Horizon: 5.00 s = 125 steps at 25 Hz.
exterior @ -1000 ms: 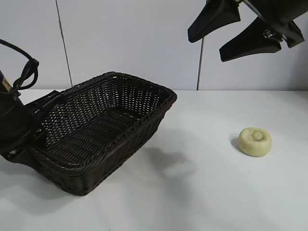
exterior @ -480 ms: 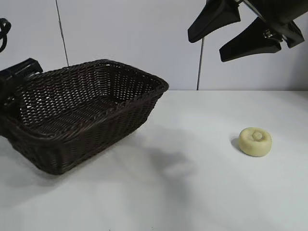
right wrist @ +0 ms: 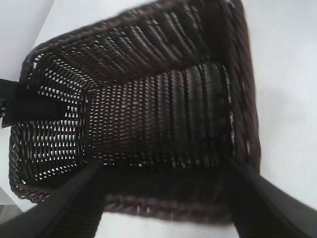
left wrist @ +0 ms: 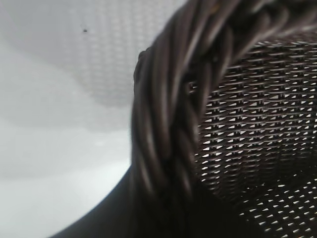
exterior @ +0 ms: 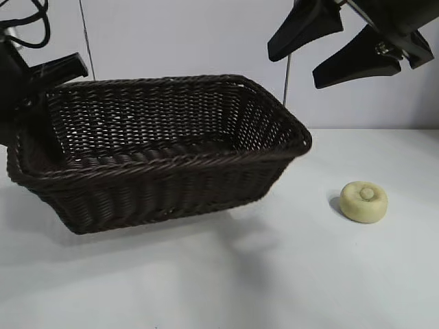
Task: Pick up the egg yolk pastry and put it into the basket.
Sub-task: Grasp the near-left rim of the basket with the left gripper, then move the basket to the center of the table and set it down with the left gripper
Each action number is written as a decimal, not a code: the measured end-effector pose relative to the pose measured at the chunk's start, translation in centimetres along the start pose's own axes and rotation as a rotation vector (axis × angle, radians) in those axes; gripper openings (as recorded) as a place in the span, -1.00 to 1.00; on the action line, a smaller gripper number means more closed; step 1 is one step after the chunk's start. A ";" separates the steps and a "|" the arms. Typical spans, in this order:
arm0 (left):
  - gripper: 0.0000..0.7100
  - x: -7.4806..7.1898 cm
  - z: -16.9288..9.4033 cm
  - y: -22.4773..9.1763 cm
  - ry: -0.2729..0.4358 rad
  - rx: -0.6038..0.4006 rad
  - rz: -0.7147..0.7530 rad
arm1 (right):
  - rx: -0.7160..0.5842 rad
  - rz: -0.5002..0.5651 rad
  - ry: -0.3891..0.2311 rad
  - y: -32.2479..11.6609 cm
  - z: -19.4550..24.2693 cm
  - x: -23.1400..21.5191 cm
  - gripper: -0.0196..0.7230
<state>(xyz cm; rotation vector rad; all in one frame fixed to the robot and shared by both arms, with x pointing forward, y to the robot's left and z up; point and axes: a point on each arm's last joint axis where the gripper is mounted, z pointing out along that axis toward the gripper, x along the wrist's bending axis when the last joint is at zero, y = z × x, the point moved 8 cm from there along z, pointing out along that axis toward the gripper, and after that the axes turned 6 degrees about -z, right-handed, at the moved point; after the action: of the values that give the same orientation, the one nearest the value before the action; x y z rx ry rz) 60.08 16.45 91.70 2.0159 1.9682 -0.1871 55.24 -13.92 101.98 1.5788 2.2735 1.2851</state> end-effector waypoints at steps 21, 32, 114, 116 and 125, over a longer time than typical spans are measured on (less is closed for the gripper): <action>-0.72 0.4 4.5 0.9 -0.029 0.072 0.036 | 0.002 -0.004 -0.002 0.0 0.0 0.0 0.39; -0.72 0.5 6.2 1.0 -0.044 0.088 0.002 | 0.005 -0.009 -0.005 -0.1 0.0 -0.1 0.39; 0.53 9.9 -14.1 -25.4 0.301 -0.515 -0.014 | 0.025 0.001 -0.003 -0.4 0.0 0.0 0.39; 0.53 10.2 -13.2 -26.0 0.299 -0.537 -0.010 | 0.025 0.002 -0.003 -0.4 0.0 0.0 0.39; 0.53 10.0 -13.7 -26.1 0.294 -0.607 0.001 | 0.038 0.002 0.006 -0.6 0.0 0.1 0.39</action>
<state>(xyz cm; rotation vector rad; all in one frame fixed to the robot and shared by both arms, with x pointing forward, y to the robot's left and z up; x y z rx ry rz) 32.97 30.34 98.00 1.7008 1.8730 0.6636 54.72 -13.92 101.58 1.5918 2.3133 1.2562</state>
